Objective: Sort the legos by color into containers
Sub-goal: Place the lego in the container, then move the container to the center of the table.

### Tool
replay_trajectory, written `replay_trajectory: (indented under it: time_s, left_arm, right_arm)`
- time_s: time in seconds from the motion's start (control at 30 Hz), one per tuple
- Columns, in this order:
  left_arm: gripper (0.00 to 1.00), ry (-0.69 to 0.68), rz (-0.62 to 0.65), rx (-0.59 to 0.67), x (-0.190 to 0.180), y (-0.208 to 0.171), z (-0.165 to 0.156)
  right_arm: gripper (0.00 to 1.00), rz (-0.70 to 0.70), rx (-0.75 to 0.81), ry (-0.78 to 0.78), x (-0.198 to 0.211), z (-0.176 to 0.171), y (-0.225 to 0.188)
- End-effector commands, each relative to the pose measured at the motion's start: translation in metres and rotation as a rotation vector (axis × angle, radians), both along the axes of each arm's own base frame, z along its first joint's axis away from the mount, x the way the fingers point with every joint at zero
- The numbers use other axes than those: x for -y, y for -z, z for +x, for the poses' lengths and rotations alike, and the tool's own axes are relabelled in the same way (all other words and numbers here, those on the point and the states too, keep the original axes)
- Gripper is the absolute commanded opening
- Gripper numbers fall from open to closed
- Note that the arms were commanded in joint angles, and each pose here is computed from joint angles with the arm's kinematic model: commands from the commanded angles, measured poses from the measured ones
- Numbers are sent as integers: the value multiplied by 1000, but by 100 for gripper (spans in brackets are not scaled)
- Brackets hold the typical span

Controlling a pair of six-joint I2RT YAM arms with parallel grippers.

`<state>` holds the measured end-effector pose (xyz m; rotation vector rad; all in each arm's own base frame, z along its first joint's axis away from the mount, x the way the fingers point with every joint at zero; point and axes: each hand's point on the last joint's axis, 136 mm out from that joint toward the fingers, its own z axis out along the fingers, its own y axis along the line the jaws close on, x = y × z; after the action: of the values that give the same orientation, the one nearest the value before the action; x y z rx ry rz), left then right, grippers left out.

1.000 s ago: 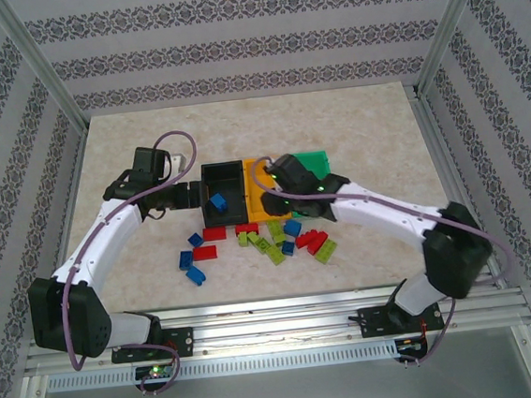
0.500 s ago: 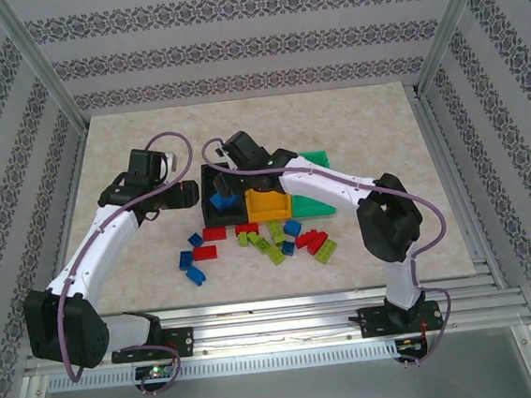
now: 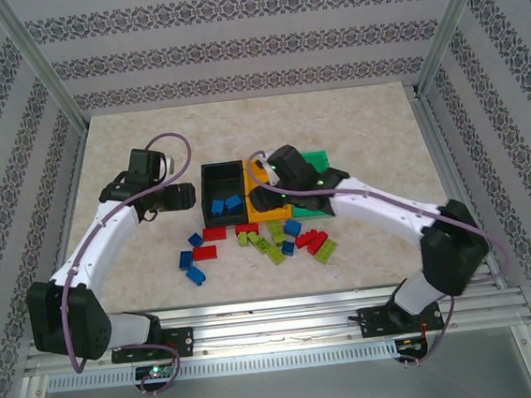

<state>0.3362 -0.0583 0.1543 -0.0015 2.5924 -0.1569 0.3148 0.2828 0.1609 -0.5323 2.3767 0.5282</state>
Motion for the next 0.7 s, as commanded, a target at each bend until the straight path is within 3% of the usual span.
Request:
replay_trajectory:
  time_s: [0.0,0.13,0.3,0.47,0.67]
  left_arm:
    - [82,20,24,-63,-4,4,-6]
    - [81,50,-9,-84,4,10,-5]
    - [81,61,-25,-110,8,16,-4]
    - [81,65,-22,-114,8,18,-5]
    - [81,70,-26,-98,8,13,-5]
  right_arm:
    - [65,26,5,55,32,0,13]
    - [63,44,-25,103,56,-10,32]
    - [60,-40,-77,158,66,-4,55]
    - [50,-127,-94,224,71,15,75]
    - [39,-129,-92,253,64,32,80]
